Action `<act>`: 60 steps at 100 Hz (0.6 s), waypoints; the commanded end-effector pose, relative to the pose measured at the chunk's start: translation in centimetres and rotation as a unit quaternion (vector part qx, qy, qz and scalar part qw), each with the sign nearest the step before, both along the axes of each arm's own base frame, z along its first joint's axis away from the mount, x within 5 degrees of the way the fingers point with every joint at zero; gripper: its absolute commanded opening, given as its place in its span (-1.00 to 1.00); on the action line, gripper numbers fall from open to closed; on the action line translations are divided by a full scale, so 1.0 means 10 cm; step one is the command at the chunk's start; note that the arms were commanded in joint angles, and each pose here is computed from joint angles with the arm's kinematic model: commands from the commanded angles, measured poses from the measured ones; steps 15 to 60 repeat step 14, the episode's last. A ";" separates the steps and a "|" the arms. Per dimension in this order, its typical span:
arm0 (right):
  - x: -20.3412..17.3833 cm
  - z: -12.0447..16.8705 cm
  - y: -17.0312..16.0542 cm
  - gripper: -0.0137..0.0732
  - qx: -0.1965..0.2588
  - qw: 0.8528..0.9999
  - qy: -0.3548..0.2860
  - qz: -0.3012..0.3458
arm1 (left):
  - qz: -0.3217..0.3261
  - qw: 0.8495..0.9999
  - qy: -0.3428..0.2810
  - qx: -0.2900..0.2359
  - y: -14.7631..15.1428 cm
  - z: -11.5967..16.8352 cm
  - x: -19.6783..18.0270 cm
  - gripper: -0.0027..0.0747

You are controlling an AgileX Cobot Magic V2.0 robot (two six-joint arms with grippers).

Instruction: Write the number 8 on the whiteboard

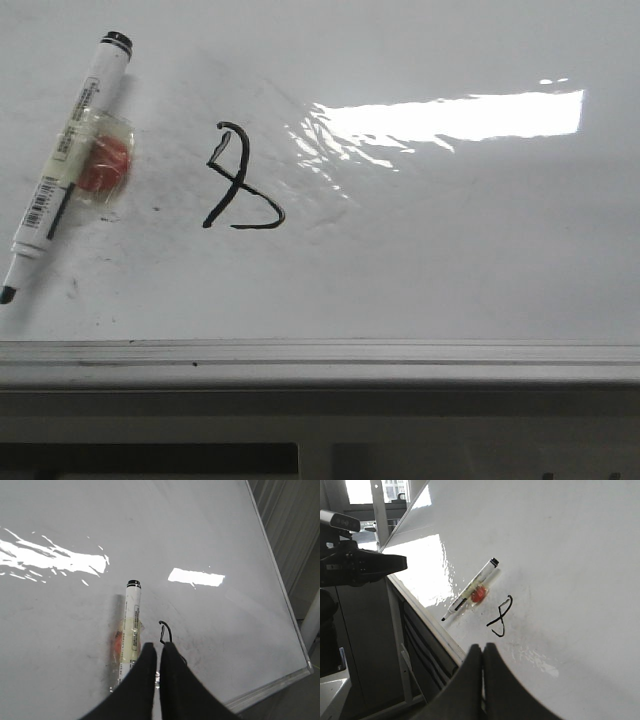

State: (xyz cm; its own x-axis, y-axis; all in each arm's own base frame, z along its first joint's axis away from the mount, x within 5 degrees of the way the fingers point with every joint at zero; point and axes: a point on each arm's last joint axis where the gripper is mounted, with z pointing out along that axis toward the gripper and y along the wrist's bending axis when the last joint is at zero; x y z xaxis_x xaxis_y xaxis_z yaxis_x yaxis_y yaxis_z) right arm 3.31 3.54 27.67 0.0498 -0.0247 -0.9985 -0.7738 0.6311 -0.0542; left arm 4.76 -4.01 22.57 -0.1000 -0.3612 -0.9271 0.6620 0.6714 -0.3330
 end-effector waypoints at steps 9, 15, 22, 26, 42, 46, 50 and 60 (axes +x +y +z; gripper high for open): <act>-0.02 0.14 0.00 -0.83 0.032 0.999 -0.035 0.009 | 0.037 0.998 -0.037 -0.032 0.07 0.03 -0.01 -0.98; -0.02 0.14 0.00 -0.83 0.032 0.999 -0.035 0.009 | 0.054 0.997 -0.044 -0.038 0.10 0.03 -0.02 -0.98; -0.02 0.14 0.00 -0.83 0.032 0.999 -0.035 0.009 | 0.054 0.997 -0.044 -0.038 0.10 0.03 -0.02 -0.98; -0.02 0.14 0.00 -0.83 0.032 0.999 -0.035 0.009 | 0.054 0.997 -0.044 -0.038 0.10 0.03 -0.02 -0.98; -0.02 0.14 0.00 -0.83 0.032 0.999 -0.035 0.009 | 0.054 0.997 -0.044 -0.038 0.10 0.03 -0.02 -0.98; -0.02 0.14 0.00 -0.83 0.032 0.999 -0.035 0.009 | 0.054 0.997 -0.044 -0.038 0.10 0.03 -0.02 -0.98; -0.02 0.14 0.00 -0.83 0.032 0.999 -0.035 0.009 | 0.054 0.997 -0.044 -0.038 0.10 0.03 -0.02 -0.98; -0.02 0.14 0.00 -0.83 0.032 0.999 -0.035 0.009 | 0.054 0.997 -0.044 -0.038 0.10 0.03 -0.02 -0.98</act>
